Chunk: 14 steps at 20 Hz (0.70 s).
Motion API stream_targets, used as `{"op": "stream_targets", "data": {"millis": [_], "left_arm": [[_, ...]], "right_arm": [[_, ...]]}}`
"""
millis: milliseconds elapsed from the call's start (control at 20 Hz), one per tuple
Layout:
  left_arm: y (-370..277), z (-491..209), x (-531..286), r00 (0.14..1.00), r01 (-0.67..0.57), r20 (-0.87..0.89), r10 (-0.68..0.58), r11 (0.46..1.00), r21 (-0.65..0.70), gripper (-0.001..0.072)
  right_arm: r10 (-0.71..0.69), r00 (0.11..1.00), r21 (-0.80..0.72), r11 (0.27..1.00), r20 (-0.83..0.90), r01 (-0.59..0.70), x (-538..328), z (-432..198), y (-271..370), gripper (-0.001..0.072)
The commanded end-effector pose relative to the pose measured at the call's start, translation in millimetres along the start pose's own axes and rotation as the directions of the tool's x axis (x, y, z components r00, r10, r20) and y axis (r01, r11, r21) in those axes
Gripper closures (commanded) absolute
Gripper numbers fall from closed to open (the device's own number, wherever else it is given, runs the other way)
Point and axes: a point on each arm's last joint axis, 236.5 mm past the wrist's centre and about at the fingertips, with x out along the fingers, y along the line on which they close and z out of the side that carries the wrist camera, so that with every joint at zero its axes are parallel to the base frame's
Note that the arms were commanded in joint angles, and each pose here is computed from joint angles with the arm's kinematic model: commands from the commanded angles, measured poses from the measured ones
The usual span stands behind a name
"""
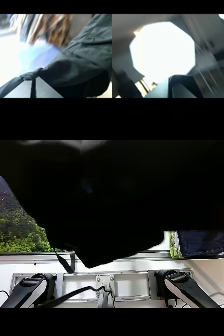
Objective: Fold the clothes and pants, and hang the long-sleeved shirts on hangers.
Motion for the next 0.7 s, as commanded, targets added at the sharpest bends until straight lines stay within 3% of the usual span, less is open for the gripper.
{"op": "stream_targets", "data": {"millis": [0, 300, 400, 550, 650], "left_arm": [[62, -48, 41, 0.969, -0.108, -0.226, 0.094, 0.993, -0.051, 0.0707], [231, -179, 154, 0.767, -0.355, -0.6, 0.225, 0.929, -0.105, 0.0708], [265, -227, 186, 0.71, -0.385, -0.674, 0.203, 0.914, -0.129, 0.0708], [307, -273, 190, 0.605, -0.46, -0.751, 0.265, 0.886, -0.058, 0.0709], [326, -267, 183, 0.597, -0.495, -0.733, 0.326, 0.869, -0.016, 0.0709]], "right_arm": [[-0.159, 0.952, -0.043, 0.987, -0.26, 0.154, 66, -93, -77, 0.069], [-0.275, 0.851, -0.071, 0.96, -0.447, 0.272, 173, -247, -213, 0.0691], [-0.277, 0.824, -0.024, 0.952, -0.494, 0.306, 185, -286, -238, 0.0691], [-0.291, 0.79, -0.022, 0.943, -0.54, 0.332, 184, -311, -253, 0.0691], [-0.315, 0.764, -0.062, 0.938, -0.564, 0.341, 177, -315, -258, 0.0691]]}}
